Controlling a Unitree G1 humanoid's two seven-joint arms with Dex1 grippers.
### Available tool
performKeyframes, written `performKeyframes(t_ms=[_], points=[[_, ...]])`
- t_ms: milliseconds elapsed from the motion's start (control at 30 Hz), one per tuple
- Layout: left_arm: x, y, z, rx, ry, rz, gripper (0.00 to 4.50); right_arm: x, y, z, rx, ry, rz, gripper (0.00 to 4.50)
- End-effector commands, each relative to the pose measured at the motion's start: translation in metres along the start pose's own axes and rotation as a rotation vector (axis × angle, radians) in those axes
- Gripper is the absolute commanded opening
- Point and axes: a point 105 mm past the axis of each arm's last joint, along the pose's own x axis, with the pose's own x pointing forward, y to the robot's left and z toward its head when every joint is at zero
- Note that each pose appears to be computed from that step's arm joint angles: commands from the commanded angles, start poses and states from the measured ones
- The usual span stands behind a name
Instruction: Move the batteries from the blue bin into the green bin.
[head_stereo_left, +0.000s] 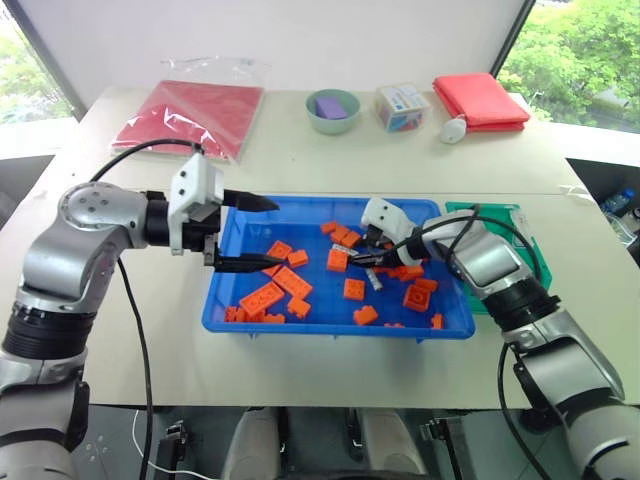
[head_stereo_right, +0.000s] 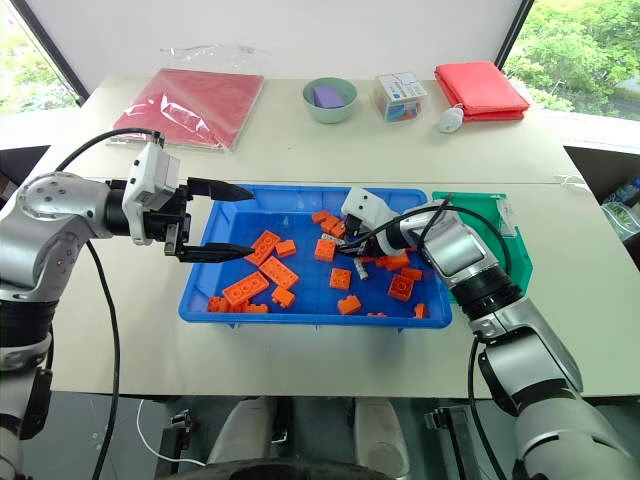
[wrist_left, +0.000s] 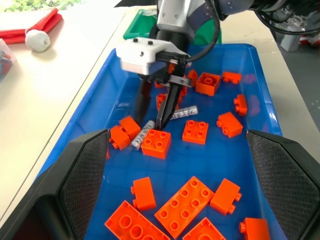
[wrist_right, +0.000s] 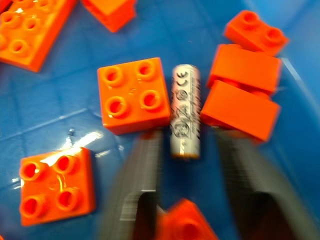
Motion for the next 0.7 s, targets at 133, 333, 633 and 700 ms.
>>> performKeyframes(t_ms=[133,333,633,700], points=[[-0.002,0.001,0.010,0.043,-0.020,0.014,4.50,-0.008,0.003,0.016,-0.023,-0.053,-0.001,0.08],[0.000,-0.001,0.007,0.036,-0.021,0.005,4.50,-0.061,-0.014,0.044,0.045,-0.181,-0.138,0.08],[0.006,-0.001,0.000,0.026,-0.028,-0.024,4.50,-0.176,-0.036,-0.010,0.205,-0.098,-0.418,0.08],[0.008,-0.001,-0.001,0.030,-0.031,-0.033,4.50,-0.188,-0.041,-0.026,0.239,-0.068,-0.490,0.08]])
